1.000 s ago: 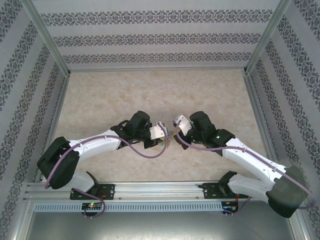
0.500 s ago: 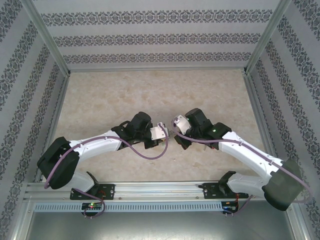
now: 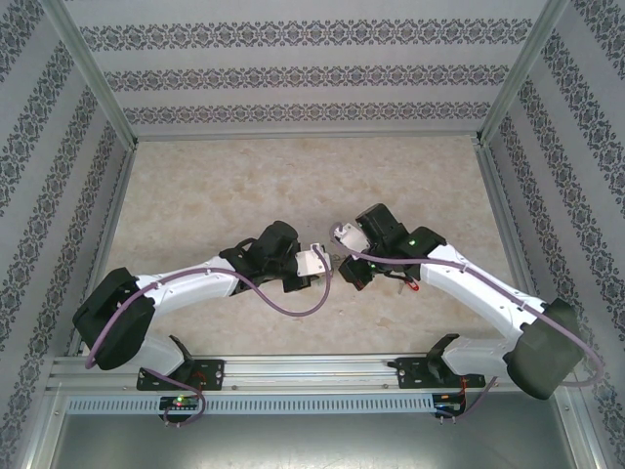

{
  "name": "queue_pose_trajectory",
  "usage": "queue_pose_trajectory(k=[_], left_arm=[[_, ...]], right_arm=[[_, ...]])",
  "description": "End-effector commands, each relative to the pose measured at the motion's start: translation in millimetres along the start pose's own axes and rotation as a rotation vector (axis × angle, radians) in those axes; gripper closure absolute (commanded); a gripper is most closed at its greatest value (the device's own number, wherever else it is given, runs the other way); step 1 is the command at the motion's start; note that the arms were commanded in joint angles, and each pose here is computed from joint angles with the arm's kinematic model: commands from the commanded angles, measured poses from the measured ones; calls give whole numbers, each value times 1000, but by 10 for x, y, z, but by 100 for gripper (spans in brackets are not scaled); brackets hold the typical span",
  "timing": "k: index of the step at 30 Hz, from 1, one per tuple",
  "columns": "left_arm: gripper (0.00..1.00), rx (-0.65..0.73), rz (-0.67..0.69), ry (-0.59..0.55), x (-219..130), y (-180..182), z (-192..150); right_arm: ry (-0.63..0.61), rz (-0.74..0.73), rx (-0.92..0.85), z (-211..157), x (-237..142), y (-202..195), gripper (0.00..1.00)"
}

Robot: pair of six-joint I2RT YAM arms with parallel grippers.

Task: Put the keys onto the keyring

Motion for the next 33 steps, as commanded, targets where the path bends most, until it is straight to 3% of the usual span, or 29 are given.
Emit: queue_pose_trajectory(k=[1, 6, 12, 19, 22, 25, 28, 33], left_arm=[[100, 37, 78, -2, -36, 95, 56], [100, 10, 54, -32, -61, 54, 104], [100, -40, 60, -47, -86, 56, 120], [100, -151, 57, -113, -88, 71, 229], [100, -171, 65, -130, -89, 85, 246], [100, -202, 86, -157, -102, 114, 265], [100, -241, 79, -212, -132, 115, 337], [100, -282, 75, -344, -254, 125, 480]], right_arm=[[17, 94, 55, 31, -74, 144, 100], [-52, -31, 106, 123, -108, -81, 96], [-166, 0, 88, 235, -163, -28, 82], [-216, -14, 78, 208, -226, -23, 77], [-252, -126, 102, 200, -335, -154, 69], [-302, -224, 205, 101, -441, -335, 68], [-383, -159, 293, 60, -458, -352, 69], [-540, -179, 247, 31, -474, -336, 69]])
Point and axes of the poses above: each hand's point on the last joint's axis, 136 mm out from that joint toward the fingers, its own x axis out along the fingers, its own y axis along the line the jaws close on, z = x × y, the point moved 3 cm from there along -x, back along the fingers, and after that the axes turned 13 degrees about -x, right-handed, at the moved point
